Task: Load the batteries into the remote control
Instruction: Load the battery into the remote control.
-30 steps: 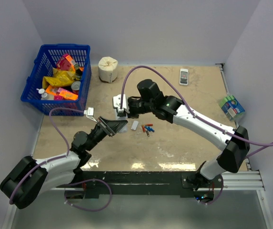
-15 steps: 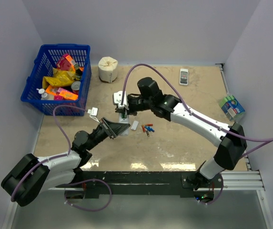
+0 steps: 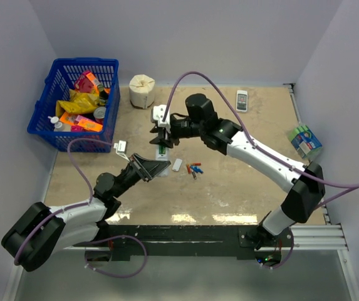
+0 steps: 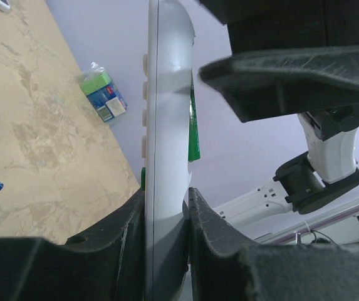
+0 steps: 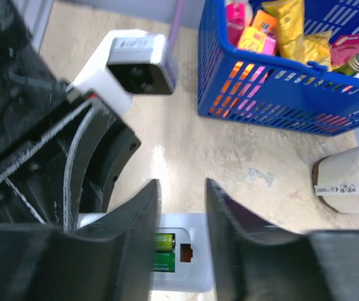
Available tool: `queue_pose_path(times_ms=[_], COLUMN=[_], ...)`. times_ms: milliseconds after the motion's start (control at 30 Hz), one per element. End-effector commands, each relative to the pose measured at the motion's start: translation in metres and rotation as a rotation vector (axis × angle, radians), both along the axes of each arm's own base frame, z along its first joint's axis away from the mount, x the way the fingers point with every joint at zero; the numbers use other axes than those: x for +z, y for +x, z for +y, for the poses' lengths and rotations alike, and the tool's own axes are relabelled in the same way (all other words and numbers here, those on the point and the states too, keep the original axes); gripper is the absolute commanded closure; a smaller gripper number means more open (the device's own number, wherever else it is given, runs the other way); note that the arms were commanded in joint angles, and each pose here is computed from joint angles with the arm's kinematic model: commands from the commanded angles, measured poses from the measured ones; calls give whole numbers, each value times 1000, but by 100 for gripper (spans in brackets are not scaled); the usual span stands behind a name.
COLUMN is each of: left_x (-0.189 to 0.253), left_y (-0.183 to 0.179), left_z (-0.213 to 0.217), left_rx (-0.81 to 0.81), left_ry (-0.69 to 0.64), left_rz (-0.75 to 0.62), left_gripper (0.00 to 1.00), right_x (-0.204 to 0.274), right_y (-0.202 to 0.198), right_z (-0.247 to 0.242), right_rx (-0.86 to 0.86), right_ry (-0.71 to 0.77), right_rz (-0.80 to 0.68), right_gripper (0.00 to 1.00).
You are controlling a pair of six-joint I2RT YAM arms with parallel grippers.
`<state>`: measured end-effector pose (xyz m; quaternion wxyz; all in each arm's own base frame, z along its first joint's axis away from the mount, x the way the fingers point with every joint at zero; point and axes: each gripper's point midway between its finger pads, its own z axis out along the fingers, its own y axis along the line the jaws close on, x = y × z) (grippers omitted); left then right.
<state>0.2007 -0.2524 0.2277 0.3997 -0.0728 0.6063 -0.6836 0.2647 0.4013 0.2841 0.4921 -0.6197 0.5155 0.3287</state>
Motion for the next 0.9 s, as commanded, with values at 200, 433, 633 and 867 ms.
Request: queue_pose_path(times_ms=[200,433,633,867], left_x=[39,39,42,46], left_y=[0,3,4,5], left_z=[11,9,6,3], left_rx=[41,46,35,28], left_ry=[-111,-75,-65,-61], left_rz=[-118,-143,-154,-167], left_gripper=[100,100,100,100], right_x=[117,78,42,17], right_y=[5,7,-2,-2], right_z=[-24,-50,-54,-52], right_rx=[-218,-371,-375,-394], right_ry=[296,265,213,181], right_rz=[129,332,393,446], right_gripper=[28,7,7,7])
